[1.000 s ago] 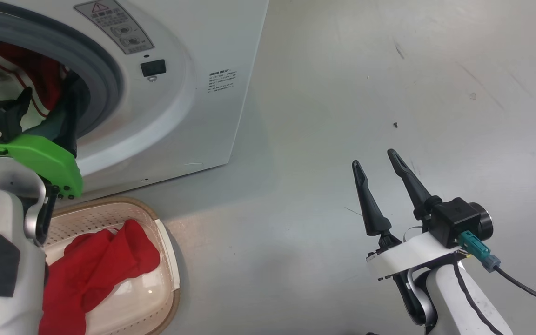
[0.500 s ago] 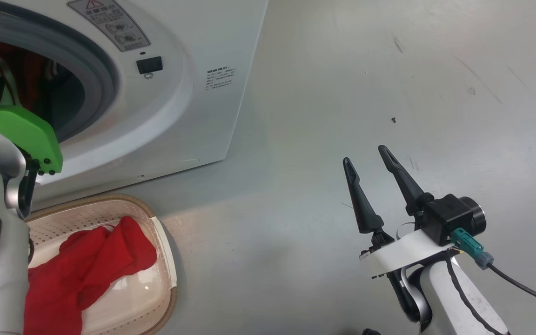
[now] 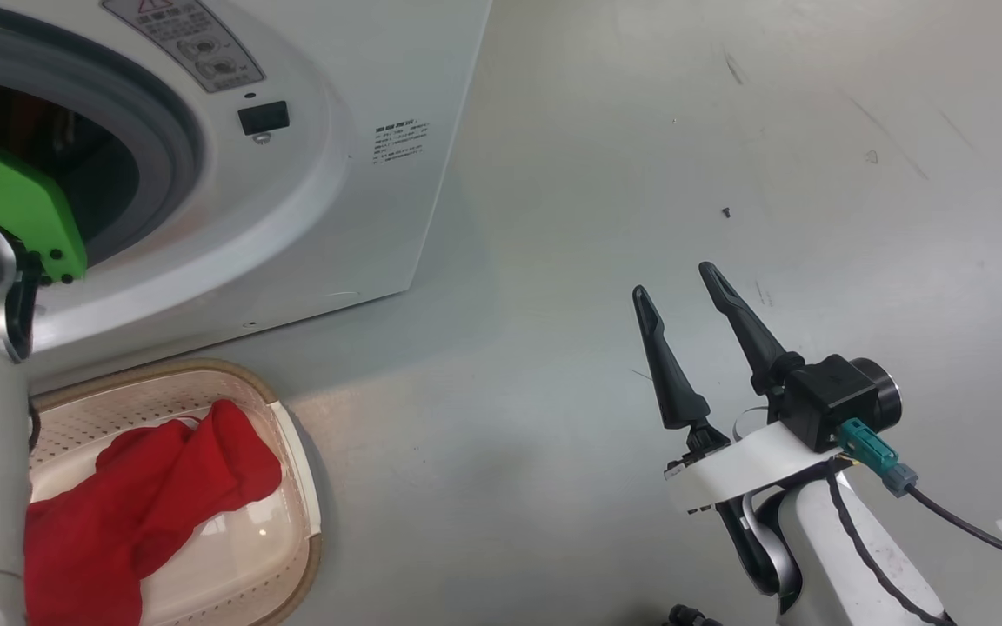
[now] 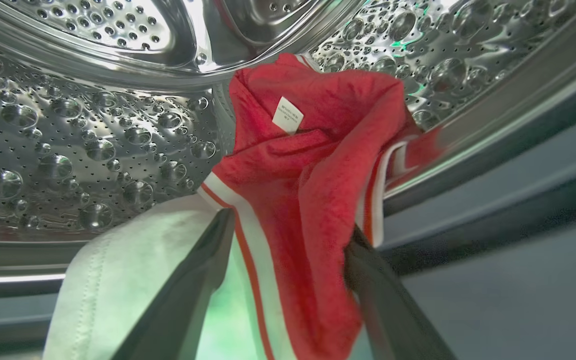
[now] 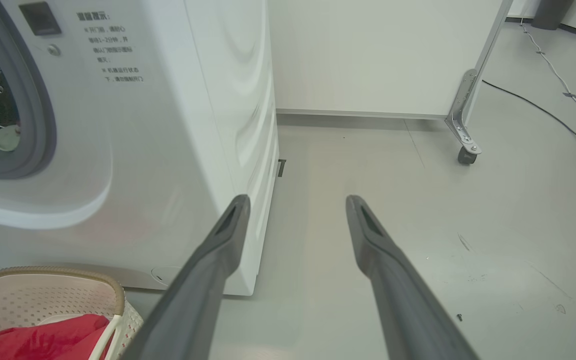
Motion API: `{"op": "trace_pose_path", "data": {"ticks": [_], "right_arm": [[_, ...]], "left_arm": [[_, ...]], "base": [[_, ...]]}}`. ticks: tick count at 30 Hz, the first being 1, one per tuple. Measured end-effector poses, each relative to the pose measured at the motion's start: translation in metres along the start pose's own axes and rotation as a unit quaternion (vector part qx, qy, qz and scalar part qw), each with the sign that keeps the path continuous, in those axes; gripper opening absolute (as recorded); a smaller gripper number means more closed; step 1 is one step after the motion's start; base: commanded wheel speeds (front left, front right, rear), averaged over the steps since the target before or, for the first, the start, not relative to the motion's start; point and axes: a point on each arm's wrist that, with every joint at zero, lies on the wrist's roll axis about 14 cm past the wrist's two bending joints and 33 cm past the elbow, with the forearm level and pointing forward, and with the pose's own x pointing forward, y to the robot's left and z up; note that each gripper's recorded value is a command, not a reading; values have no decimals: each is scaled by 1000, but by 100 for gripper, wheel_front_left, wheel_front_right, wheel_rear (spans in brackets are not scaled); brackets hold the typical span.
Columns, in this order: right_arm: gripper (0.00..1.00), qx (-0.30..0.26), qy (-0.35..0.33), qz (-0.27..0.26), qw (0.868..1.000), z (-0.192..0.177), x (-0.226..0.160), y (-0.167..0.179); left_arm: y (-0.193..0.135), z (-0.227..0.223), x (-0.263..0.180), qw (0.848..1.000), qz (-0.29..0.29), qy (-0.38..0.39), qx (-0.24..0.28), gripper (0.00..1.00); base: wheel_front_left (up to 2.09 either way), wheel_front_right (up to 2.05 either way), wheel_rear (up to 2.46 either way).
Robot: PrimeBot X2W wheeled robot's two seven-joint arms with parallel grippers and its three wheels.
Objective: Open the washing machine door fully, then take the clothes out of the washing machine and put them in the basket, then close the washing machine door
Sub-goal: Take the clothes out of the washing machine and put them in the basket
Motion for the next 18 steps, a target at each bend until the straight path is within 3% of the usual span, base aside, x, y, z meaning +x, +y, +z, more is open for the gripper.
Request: {"op": "trace_pose_path", "data": {"ticks": [6,12,18], "right_arm": [[100,0,3,-1,1000,-2,0,0],[100,-2,3,0,1000,-2,0,0],[100,-3,5,1,1000,-2,0,0]], "left_arm": [[4,3,6,1000,13,2,-12,100],[1,0,11,998,16,11,-60,100],[0,-2,15,998,17,17,-66,100]], "base": [[0,0,0],[0,0,0],[0,0,0]]}}
